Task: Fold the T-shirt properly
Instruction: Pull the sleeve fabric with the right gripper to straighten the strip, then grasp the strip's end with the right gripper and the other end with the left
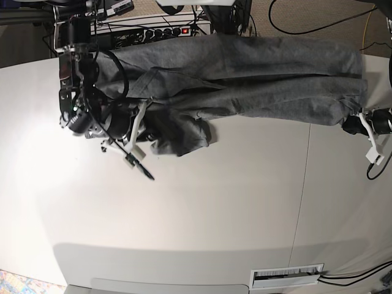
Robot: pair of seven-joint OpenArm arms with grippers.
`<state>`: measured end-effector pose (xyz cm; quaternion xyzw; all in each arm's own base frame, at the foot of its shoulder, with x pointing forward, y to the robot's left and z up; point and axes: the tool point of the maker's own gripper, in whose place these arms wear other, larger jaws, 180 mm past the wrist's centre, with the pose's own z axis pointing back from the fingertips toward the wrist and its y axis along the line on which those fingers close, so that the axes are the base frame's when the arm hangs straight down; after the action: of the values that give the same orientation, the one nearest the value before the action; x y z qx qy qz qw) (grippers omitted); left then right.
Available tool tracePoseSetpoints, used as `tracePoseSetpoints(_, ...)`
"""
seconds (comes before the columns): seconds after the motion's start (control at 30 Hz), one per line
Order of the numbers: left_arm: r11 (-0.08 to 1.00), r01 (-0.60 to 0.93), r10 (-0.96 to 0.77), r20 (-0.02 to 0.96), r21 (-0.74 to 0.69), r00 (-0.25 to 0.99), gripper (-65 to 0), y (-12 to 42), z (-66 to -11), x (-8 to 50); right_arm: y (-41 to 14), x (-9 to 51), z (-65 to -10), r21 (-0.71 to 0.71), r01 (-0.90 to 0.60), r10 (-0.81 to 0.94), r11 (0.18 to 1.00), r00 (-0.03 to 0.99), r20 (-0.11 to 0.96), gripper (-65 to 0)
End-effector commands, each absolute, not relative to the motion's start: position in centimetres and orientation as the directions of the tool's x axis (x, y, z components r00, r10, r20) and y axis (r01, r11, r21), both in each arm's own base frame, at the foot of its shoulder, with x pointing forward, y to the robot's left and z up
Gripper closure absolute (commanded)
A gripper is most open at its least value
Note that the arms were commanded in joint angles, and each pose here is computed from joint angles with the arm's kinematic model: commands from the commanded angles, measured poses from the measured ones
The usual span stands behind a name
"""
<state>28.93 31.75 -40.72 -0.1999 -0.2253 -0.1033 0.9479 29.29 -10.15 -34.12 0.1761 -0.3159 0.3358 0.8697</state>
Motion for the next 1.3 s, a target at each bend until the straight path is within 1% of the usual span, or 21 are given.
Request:
tracePoseSetpoints(0.0, 0.908, 0.290, -0.126, 0.462, -0.303, 0.878, 0.0, 32.8, -40.2, 29.0, -10.2, 29.5, -32.8, 0.072, -0.700, 0.463, 0.710, 0.543, 0.700, 0.0)
tracePoseSetpoints(0.17, 0.908, 0.290, -0.126, 0.462, -0.303, 0.878, 0.0, 32.8, -40.2, 29.0, -11.2, 26.0, -31.9, 0.068, -0.677, 0.439, 0.733, 0.547, 0.713, 0.0)
tracePoseSetpoints(0.43, 0.907, 0.290, -0.125, 0.463, -0.305, 0.878, 0.0, 32.7, -40.2, 29.0, -14.3, 21.5, -29.8, 0.042, -0.602, 0.393, 0.797, 0.571, 0.721, 0.0)
tracePoseSetpoints(0.77, 0.905, 0.291, -0.124, 0.463, -0.310, 0.878, 0.0, 32.4, -40.4, 29.0, -17.0, 18.1, -30.1, 0.010, -0.545, 0.404, 0.838, 0.633, 0.660, 0.0)
tracePoseSetpoints(0.87, 0.905, 0.291, -0.123, 0.464, -0.311, 0.877, 0.0, 32.4, -40.3, 29.0, -18.7, 17.8, -30.7, -0.056, -0.518, 0.437, 0.854, 0.654, 0.617, 0.0)
tracePoseSetpoints(1.0, 0.905, 0.291, -0.123, 0.465, -0.311, 0.877, 0.0, 32.4, -40.3, 29.1, -21.8, 18.3, -30.8, -0.196, -0.469, 0.490, 0.861, 0.664, 0.565, 0.0)
tracePoseSetpoints(1.03, 0.905, 0.291, -0.121, 0.467, -0.311, 0.876, 0.0, 32.4, -40.3, 29.1, -22.1, 18.6, -30.6, -0.215, -0.459, 0.493, 0.862, 0.657, 0.570, -0.8)
tracePoseSetpoints(1.1, 0.905, 0.291, -0.122, 0.466, -0.311, 0.876, 0.0, 32.4, -40.3, 29.1, -22.2, 19.1, -30.0, -0.229, -0.448, 0.488, 0.864, 0.635, 0.599, -10.5)
tracePoseSetpoints(1.13, 0.905, 0.291, -0.122, 0.465, -0.311, 0.877, 0.0, 32.4, -40.3, 29.1, -22.2, 19.3, -29.7, -0.231, -0.445, 0.484, 0.865, 0.623, 0.614, -14.3)
tracePoseSetpoints(1.17, 0.905, 0.291, -0.122, 0.465, -0.311, 0.877, 0.0, 32.4, -40.3, 29.1, -22.1, 19.6, -29.4, -0.233, -0.443, 0.481, 0.866, 0.609, 0.631, -16.9)
tracePoseSetpoints(1.27, 0.905, 0.291, -0.122, 0.467, -0.311, 0.876, 0.0, 32.4, -40.3, 29.1, -21.6, 20.5, -28.6, -0.234, -0.441, 0.471, 0.867, 0.568, 0.675, -18.2)
